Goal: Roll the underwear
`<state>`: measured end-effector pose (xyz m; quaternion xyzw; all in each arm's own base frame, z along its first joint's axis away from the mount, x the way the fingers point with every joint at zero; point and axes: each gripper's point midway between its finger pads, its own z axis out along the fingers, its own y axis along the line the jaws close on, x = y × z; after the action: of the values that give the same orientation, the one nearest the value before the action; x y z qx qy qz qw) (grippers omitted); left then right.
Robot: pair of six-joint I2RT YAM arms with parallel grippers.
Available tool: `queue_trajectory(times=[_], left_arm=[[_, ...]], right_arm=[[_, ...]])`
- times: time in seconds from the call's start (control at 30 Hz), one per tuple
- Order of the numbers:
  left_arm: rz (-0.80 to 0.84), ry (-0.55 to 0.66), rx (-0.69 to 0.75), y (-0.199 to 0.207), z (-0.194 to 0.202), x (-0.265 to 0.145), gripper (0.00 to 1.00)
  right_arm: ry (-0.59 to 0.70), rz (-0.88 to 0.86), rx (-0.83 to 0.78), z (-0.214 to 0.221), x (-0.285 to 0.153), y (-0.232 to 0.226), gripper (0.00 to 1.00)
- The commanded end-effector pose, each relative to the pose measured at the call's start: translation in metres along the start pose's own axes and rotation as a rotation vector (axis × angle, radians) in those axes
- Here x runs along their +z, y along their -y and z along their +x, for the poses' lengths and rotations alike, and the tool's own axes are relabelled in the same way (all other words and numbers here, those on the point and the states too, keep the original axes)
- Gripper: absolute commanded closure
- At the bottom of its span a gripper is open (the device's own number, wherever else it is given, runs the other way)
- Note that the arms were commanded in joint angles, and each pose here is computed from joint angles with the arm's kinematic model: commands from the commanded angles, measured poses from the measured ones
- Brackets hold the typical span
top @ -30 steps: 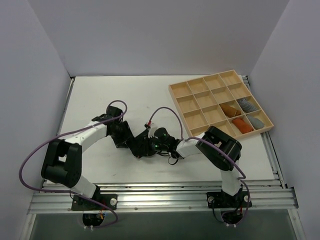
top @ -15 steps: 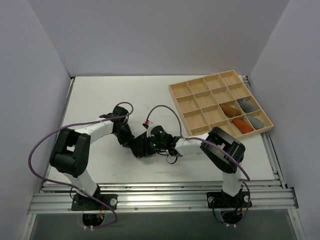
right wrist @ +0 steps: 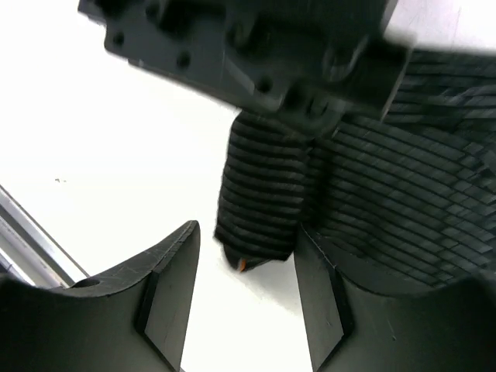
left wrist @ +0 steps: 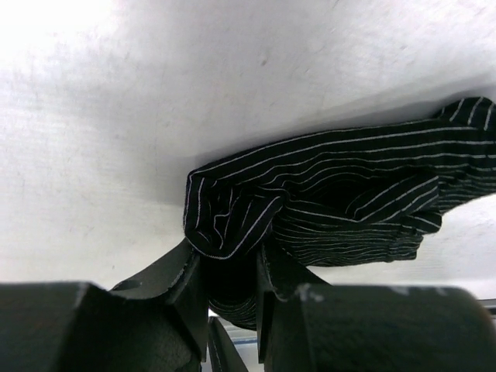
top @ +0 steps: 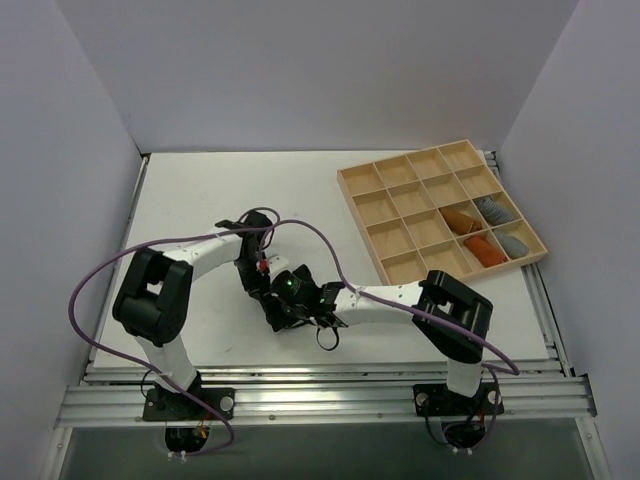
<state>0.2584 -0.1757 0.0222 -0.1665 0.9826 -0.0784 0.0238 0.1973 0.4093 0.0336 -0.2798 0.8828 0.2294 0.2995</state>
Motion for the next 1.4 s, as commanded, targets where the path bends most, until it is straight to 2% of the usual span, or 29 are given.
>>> queue_trajectory(times=[0.0, 0.23, 0.53, 0.77, 0.8, 0.83, 0.87, 0.93, 1.03, 1.07, 1.1, 1.13, 1.2, 1.37], left_arm=[[-0.156, -0.064, -0.018, -0.03, 0.02, 0.004, 0.98], [-0.188, -0.08, -0.026, -0.029, 0.024, 0.003, 0.98], [-0.234, -0.092, -0.047, -0.034, 0.032, 0.004, 0.98], [-0.243, -0.095, -0.066, -0.032, 0.037, 0.004, 0.98], [-0.243, -0.094, -0.068, -0.033, 0.037, 0.004, 0.98], [-0.243, -0.094, -0.074, -0.033, 0.038, 0.002, 0.98], [-0.239, -0.089, -0.079, -0.032, 0.038, 0.0, 0.98], [-0.232, -0.082, -0.091, -0.033, 0.036, -0.005, 0.93], [-0.157, -0.041, -0.121, -0.025, 0.026, -0.018, 0.78], [-0.124, -0.021, -0.126, -0.02, 0.023, -0.025, 0.67], [-0.097, -0.016, -0.13, -0.015, 0.02, -0.028, 0.63], [-0.083, -0.008, -0.131, -0.013, 0.017, -0.031, 0.6], [-0.062, 0.009, -0.129, -0.008, 0.01, -0.04, 0.54], [-0.031, 0.091, -0.11, -0.005, -0.001, -0.057, 0.46]], right_arm=[[0.079, 0.052, -0.048, -0.033, -0.012, 0.005, 0.52], [0.046, 0.131, -0.119, -0.021, 0.008, 0.013, 0.53], [0.049, 0.079, -0.113, -0.01, 0.009, -0.01, 0.52], [0.038, 0.101, -0.125, 0.0, 0.009, -0.007, 0.52], [0.028, 0.112, -0.124, 0.004, 0.01, -0.003, 0.55], [0.028, 0.132, -0.086, 0.004, 0.011, 0.005, 0.68], [0.017, 0.133, -0.057, 0.006, 0.011, 0.011, 0.76], [-0.014, 0.091, 0.02, 0.022, 0.01, 0.02, 0.9], [-0.04, 0.06, 0.117, 0.041, 0.007, 0.042, 0.98], [-0.047, 0.017, 0.152, 0.042, 0.007, 0.044, 0.99], [-0.055, 0.009, 0.17, 0.047, 0.005, 0.047, 1.0], [-0.083, 0.015, 0.186, 0.062, 0.004, 0.055, 1.0], [-0.084, -0.028, 0.23, 0.065, 0.002, 0.058, 1.0], [-0.117, -0.084, 0.27, 0.085, -0.001, 0.062, 1.0]])
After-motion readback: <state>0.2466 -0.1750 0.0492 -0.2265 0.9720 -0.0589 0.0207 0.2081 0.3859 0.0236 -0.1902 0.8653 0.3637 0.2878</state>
